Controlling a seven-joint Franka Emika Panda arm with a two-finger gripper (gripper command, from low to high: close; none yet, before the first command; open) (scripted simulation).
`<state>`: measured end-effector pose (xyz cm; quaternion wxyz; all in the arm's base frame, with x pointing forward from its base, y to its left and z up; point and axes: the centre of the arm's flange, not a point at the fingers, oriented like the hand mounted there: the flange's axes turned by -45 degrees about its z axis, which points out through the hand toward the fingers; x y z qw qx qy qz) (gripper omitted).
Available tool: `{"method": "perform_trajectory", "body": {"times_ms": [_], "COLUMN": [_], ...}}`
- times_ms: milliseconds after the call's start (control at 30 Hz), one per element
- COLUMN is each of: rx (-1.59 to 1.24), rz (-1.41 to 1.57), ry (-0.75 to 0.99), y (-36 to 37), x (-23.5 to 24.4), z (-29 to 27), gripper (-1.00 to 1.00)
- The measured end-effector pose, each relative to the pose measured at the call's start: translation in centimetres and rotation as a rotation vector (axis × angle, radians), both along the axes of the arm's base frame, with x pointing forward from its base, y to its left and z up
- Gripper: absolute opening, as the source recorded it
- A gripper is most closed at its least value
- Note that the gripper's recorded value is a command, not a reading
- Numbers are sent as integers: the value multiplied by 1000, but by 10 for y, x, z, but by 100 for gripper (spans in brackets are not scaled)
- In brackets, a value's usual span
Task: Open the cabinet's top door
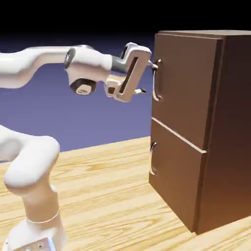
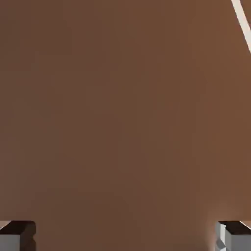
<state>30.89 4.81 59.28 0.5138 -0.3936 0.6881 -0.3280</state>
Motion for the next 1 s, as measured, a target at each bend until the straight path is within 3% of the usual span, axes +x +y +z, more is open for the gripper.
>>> {"method": "perform_trajectory", "body": {"times_ms": [667,867,900,1000], "rx": [1068,1068,1068,1072], "rz": [-148,-148,-148,-121], "ry": [-290,-290,-290,-274], "y": [71,68,68,64], "x": [19,68,69,60], "z": [-59,-59,-59,-59], "gripper": [0,0,-100,-100]}}
